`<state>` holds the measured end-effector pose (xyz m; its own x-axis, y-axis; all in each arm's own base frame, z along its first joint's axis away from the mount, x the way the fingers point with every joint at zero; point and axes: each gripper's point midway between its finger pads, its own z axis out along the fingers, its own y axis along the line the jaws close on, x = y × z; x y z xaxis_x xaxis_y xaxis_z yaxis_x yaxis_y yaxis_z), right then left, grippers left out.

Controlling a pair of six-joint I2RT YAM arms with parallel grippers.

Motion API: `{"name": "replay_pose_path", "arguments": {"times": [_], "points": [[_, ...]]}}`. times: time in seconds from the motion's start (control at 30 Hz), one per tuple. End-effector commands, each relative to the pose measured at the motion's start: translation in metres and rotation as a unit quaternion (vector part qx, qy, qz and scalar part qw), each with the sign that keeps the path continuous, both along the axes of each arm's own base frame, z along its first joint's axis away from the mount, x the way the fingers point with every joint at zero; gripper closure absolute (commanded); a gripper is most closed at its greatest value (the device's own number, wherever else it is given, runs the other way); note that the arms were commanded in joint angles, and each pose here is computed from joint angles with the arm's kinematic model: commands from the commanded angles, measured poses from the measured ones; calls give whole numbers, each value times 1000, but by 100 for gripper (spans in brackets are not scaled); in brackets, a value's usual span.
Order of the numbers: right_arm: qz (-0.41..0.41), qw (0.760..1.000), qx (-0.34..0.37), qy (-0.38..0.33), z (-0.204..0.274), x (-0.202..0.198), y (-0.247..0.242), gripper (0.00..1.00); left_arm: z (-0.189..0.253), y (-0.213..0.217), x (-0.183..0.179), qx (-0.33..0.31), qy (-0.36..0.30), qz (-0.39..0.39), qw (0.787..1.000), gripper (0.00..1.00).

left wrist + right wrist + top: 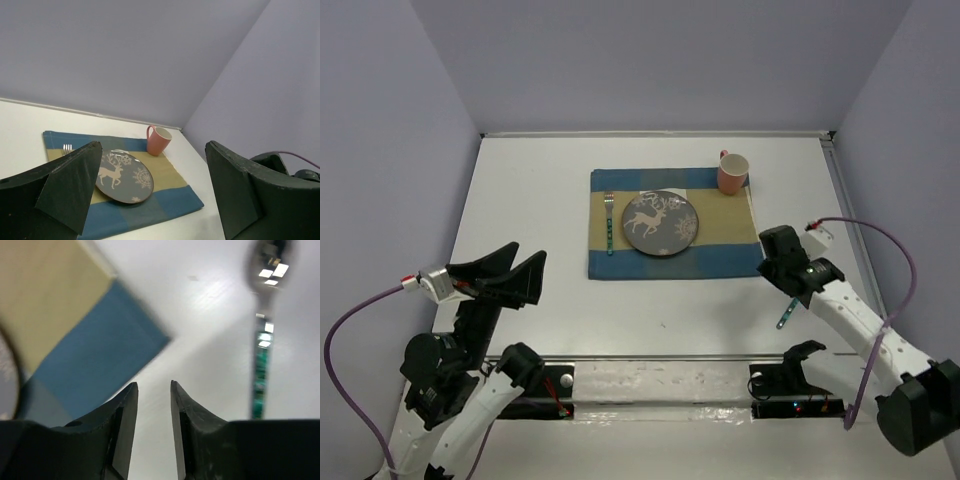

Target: Set the dinner table for one person

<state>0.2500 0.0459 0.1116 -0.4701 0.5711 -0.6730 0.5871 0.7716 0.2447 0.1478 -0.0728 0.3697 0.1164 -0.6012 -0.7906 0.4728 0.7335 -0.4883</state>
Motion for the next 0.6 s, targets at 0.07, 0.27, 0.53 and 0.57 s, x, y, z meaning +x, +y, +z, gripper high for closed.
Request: {"name": "replay_pose_path", "arguments": {"times": [0.07, 0.27, 0.53, 0.57], "points": [[-152, 986, 5, 67, -27, -45, -68, 51, 28, 19, -25, -45, -56, -4, 997, 4], [-193, 974, 0, 117, -48, -35, -87, 45, 30, 27, -32, -60, -64, -1, 996, 4], [-194, 967, 37, 162, -82, -26, -93, 47, 31, 27, -34, -62, -66, -10, 996, 4], [-190, 967, 47, 160, -83, -25, -92, 47, 31, 28, -35, -64, -68, -9, 996, 4]]}}
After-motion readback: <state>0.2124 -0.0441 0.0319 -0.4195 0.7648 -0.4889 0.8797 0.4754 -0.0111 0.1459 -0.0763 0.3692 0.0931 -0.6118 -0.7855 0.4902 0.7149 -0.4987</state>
